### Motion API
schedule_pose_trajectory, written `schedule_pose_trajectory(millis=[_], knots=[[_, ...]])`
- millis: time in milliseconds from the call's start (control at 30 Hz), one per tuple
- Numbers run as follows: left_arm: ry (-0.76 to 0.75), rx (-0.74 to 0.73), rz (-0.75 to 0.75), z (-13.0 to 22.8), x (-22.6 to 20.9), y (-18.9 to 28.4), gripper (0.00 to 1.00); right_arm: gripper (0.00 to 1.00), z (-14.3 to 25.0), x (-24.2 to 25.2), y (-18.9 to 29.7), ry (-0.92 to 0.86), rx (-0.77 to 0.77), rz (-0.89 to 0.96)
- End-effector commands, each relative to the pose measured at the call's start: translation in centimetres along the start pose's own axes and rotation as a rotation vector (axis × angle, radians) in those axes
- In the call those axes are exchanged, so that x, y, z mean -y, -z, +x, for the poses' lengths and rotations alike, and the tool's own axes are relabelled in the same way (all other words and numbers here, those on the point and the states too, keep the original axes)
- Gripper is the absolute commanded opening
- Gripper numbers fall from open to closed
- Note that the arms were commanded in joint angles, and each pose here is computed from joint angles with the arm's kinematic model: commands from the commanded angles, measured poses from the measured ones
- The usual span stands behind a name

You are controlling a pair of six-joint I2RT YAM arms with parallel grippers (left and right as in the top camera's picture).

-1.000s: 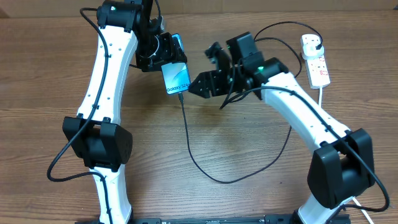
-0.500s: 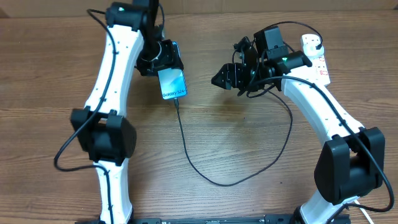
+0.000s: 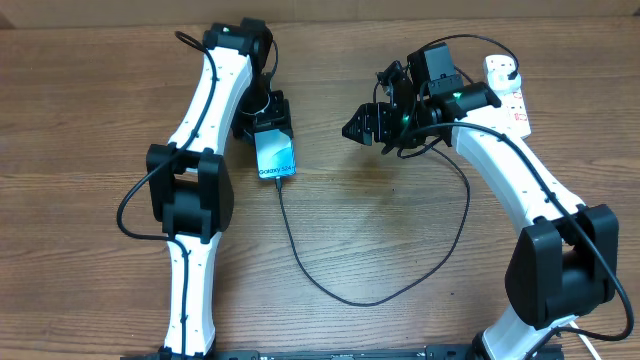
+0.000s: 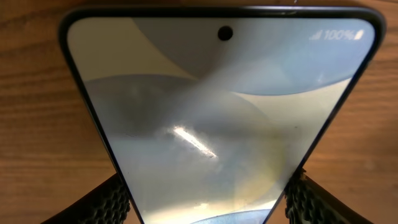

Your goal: Plug charger to phone and switch on socket

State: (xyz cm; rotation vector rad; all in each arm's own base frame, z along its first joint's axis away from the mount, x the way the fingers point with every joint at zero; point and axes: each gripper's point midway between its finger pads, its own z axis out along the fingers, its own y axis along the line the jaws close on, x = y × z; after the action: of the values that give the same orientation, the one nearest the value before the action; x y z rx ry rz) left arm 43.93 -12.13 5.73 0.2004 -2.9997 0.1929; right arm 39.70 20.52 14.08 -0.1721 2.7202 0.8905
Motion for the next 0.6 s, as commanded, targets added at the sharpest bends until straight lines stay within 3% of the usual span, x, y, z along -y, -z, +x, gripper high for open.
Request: schedule_pose_trajectory(millis=[0,567], knots=[[-0.018,0.005,-0.056,-0.6,-0.7,-1.1,0.04,0.76,-0.3,0.0,0.1,0.001,0.010,0.009],[0.003,0.060,-0.104,-2.2,-1.4,-1.9,0.04,0.77,0.0,0.5,0.1,-0.009,-0.002,0.032]])
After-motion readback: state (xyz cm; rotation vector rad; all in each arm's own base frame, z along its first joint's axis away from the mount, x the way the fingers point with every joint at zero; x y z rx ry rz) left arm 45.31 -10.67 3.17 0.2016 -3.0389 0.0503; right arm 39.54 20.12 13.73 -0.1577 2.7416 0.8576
